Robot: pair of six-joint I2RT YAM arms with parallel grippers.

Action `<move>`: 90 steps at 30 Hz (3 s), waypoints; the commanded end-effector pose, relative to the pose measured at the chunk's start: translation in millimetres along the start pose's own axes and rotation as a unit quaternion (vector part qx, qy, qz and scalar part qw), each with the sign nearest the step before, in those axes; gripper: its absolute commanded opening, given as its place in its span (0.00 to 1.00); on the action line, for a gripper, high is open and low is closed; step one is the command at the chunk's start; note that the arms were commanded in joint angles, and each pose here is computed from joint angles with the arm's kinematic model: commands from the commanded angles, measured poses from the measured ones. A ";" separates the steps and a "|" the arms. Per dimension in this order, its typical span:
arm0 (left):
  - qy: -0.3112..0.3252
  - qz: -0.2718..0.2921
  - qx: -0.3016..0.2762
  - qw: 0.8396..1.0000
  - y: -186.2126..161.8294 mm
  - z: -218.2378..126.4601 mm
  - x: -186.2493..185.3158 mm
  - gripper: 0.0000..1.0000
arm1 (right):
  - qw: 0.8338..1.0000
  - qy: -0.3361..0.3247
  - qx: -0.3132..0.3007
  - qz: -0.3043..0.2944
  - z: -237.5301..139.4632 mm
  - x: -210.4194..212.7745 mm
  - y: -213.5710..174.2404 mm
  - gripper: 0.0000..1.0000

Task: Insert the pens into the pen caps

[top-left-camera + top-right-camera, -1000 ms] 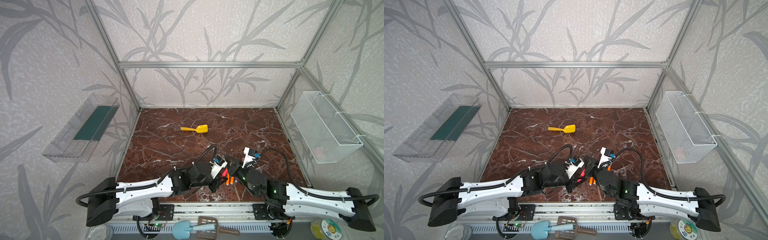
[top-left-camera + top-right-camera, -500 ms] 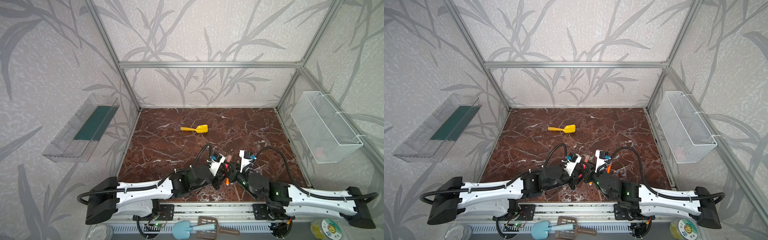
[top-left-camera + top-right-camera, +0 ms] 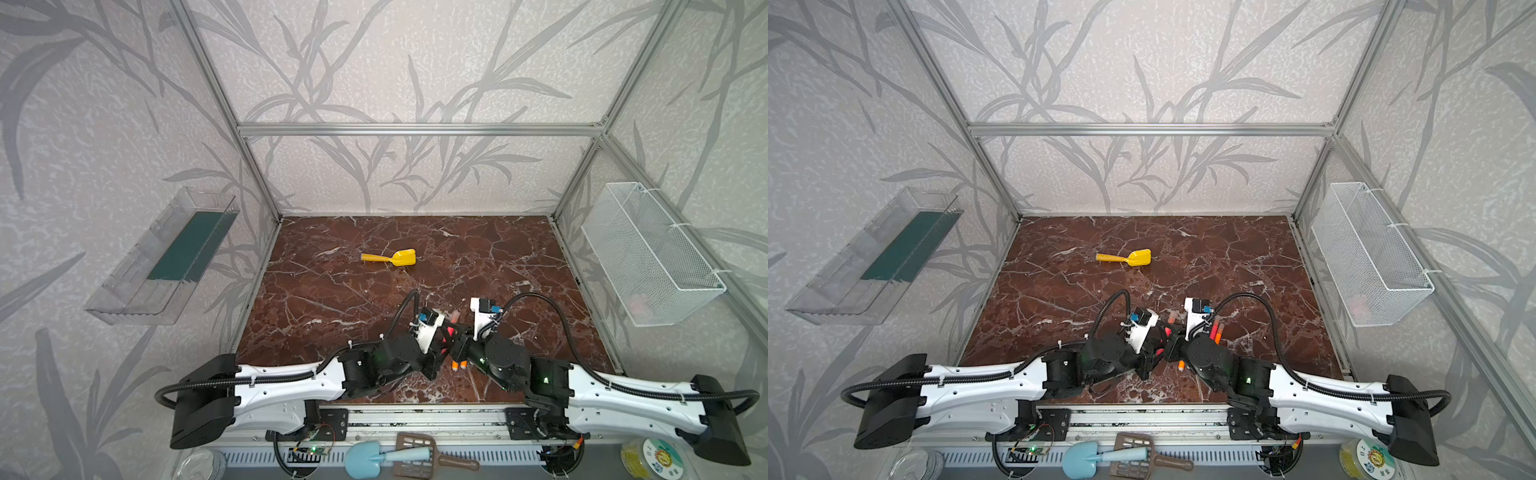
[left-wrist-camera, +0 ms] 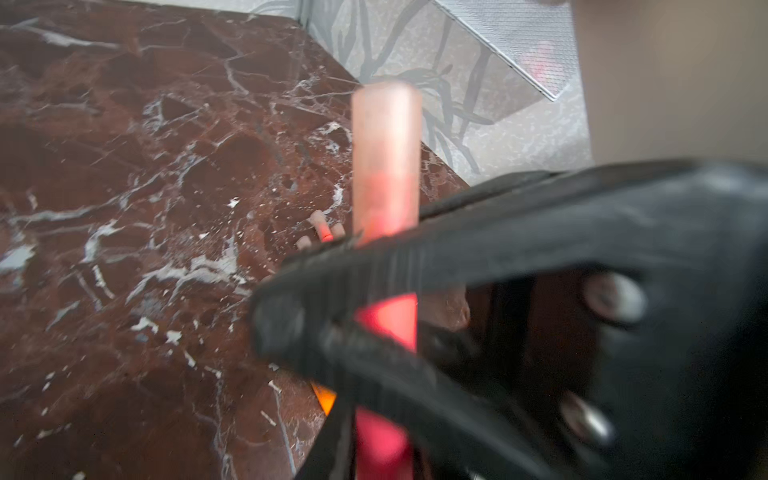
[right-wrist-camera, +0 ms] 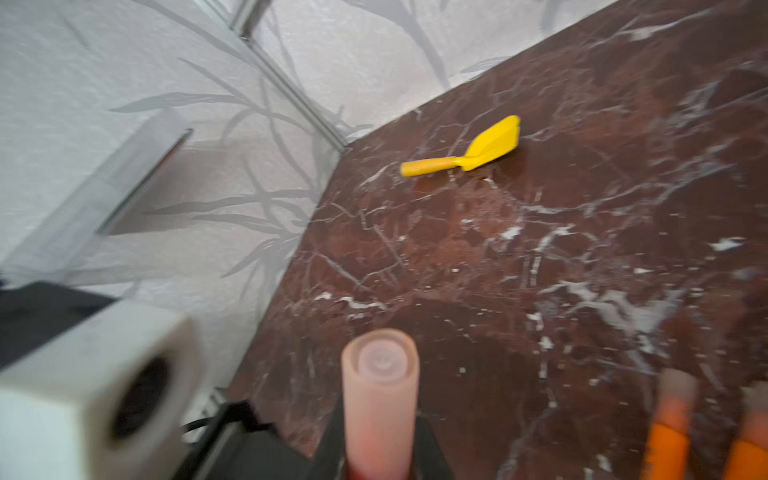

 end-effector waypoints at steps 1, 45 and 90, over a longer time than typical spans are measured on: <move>0.111 -0.022 -0.007 0.994 0.4 -16.7 43.1 0.43 | 0.993 -0.115 0.005 -0.040 7.6 -61.6 -8.4 0.04; 0.713 0.005 -0.043 0.700 19.3 -215.7 338.7 1.00 | 0.896 -0.337 -0.207 -0.205 -29.9 -85.4 166.1 0.89; 0.622 -0.022 -0.052 0.781 -45.7 -169.2 427.8 0.99 | 0.895 -0.315 -0.153 -0.276 56.2 -259.9 178.9 0.99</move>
Point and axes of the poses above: each gripper's point midway between its finger pads, its own z axis out along the fingers, its own x axis along the line the jaws close on, y = z × x, the point moved 1 cm from there along -z, back along the fingers, and after that the axes turned 10 degrees about z, right-handed, at the moved point
